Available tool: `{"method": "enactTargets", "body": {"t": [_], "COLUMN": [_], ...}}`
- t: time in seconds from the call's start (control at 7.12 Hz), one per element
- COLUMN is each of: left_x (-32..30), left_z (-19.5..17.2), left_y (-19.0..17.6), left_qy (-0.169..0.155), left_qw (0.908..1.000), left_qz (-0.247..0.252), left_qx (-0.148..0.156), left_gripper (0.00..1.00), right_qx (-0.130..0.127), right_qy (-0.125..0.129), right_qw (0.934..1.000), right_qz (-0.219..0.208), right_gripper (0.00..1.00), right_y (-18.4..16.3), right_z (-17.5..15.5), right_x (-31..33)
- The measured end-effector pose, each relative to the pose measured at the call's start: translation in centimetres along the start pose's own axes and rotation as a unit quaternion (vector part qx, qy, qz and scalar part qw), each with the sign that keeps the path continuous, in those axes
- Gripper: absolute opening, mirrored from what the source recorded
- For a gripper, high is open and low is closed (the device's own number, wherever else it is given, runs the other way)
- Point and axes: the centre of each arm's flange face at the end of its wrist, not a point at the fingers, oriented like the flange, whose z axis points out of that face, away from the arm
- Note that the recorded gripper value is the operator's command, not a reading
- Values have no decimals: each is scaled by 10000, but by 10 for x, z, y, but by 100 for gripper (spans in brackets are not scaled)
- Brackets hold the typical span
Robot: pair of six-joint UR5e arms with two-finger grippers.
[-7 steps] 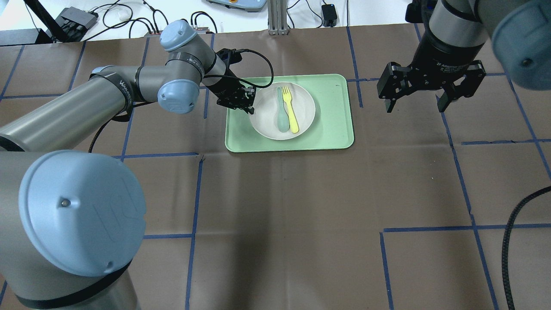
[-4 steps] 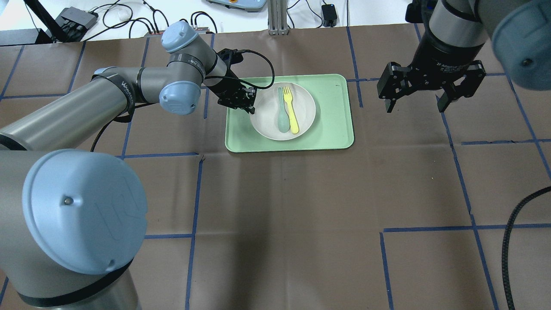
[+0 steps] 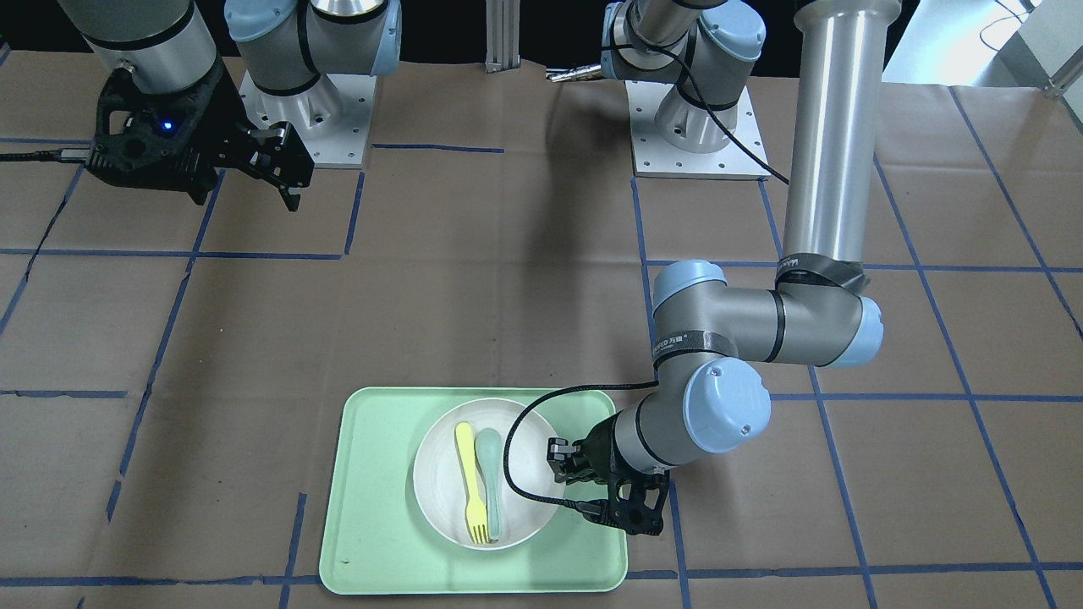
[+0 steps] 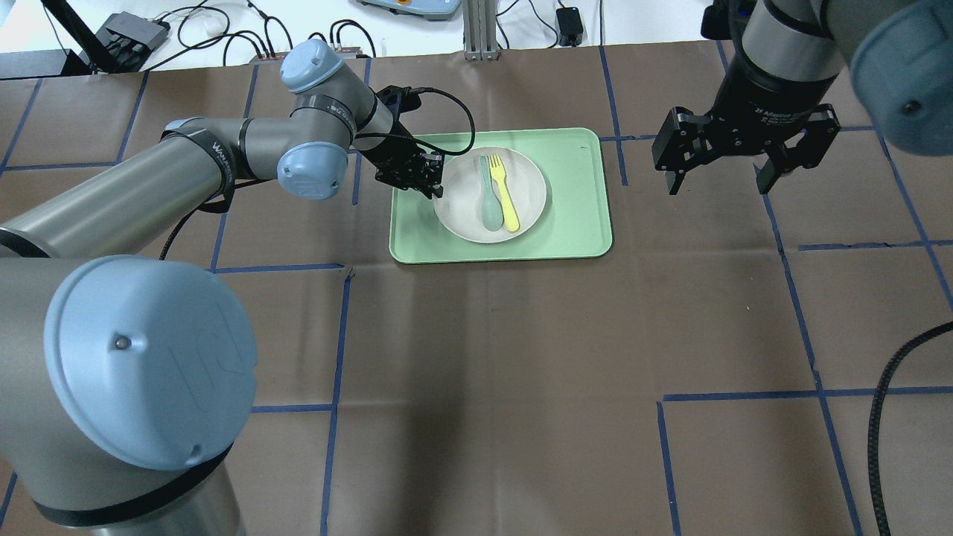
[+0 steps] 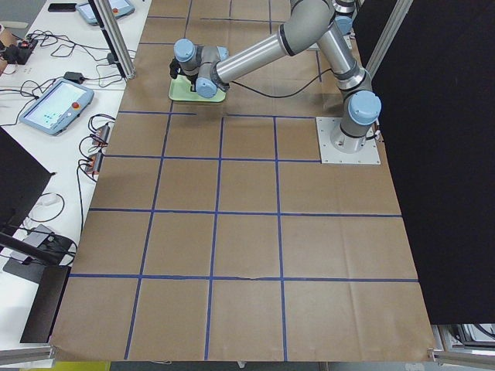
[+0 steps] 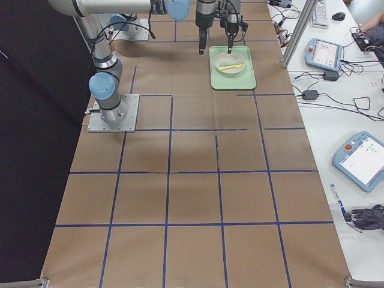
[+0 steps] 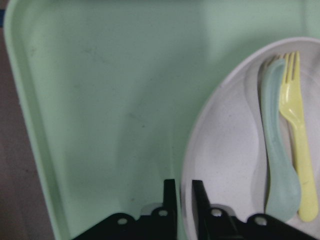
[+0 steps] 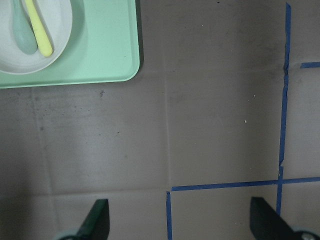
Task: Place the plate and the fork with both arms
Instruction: 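Release the plate and raise the left gripper away from the tray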
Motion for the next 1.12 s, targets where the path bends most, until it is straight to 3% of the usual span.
{"method": "enactTargets", "body": {"t": [0.28,0.42,0.7,1.12], "left_x": [14,23,45,74], "left_z": [-30,-59,-140,-251], "left_y": [14,28,72,158], "left_qy": [-66,-263,-919,-1422], "left_qw": [10000,9996,9948,9859], "left_qz": [4,-37,-154,-400], "left_qx": [14,-73,-404,-789], "left_gripper": [100,100,100,100], "right_qx": [4,19,40,68], "right_qy": [3,9,28,-26], "right_qw": [10000,10000,10000,10000], "right_qz": [-6,-5,0,-26], "right_gripper": [100,100,100,100], "right_y": [0,-1,-3,-4], "right_z": [0,0,-1,-5], "right_x": [0,1,3,-1]}}
